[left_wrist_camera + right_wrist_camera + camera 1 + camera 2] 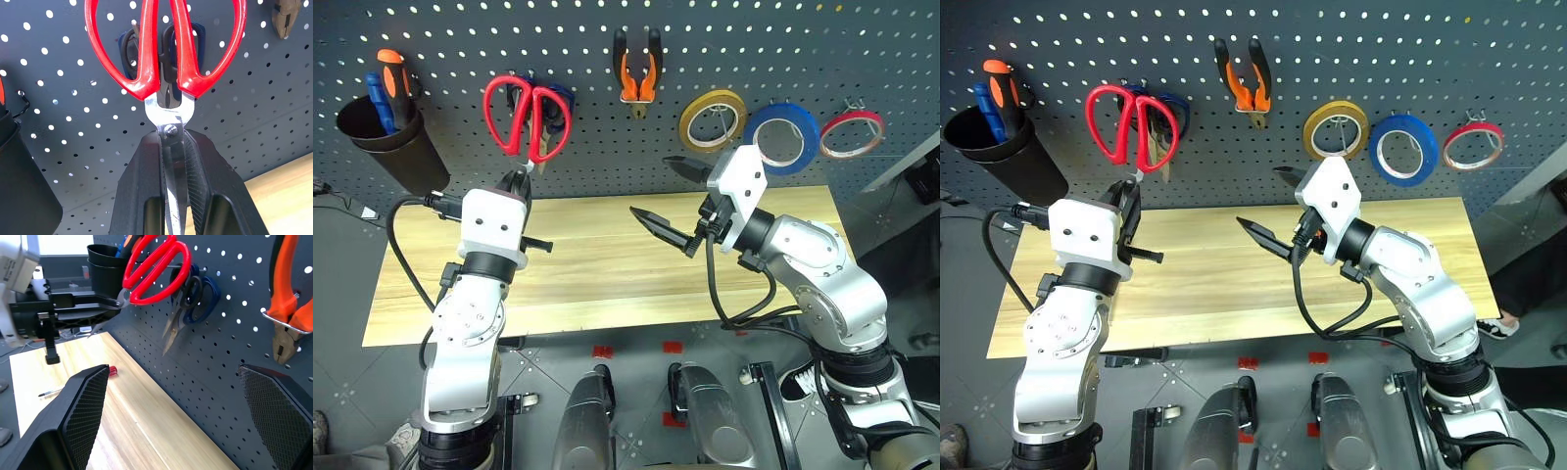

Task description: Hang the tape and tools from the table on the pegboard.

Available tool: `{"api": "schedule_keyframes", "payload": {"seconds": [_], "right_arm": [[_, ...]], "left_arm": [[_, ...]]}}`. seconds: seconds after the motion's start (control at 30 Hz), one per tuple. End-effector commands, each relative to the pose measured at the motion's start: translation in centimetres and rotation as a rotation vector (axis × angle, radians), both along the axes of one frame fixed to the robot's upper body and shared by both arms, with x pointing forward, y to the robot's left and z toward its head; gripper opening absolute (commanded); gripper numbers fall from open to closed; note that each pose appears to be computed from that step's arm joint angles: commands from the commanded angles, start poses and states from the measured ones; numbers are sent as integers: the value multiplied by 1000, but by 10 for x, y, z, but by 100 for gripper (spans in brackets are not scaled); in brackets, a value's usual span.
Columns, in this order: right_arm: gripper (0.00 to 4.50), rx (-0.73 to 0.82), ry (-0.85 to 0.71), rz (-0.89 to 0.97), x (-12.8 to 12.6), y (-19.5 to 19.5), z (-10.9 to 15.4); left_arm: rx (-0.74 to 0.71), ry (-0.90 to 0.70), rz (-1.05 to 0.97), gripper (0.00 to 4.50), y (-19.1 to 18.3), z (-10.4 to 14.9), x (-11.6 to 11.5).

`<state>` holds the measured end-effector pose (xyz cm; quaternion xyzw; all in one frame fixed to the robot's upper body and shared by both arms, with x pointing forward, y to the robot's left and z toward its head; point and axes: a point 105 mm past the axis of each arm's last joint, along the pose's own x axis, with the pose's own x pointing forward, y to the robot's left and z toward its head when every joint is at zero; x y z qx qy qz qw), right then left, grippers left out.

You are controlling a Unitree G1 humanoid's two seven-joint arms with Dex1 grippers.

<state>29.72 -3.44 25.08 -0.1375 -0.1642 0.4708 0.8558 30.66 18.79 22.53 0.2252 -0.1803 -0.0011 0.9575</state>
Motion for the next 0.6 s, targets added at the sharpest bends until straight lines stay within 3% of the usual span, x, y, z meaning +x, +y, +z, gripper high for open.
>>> {"api": "schedule_keyframes", "payload": {"seconds": [0.03, 0.17, 0.33, 0.6], "right_arm": [[450, 28, -83, 40, -8, 7, 19], [450, 39, -95, 59, -9, 12, 23], [450, 42, -90, 69, -10, 15, 22], [450, 11, -13, 36, -8, 19, -1]], "left_arm": [[12, 2, -15, 28, -4, 0, 6], [12, 45, -1, 28, 0, -10, 10], [-4, 68, -12, 190, -1, -16, 12], [-172, 333, -60, 442, 11, -77, 6]]}}
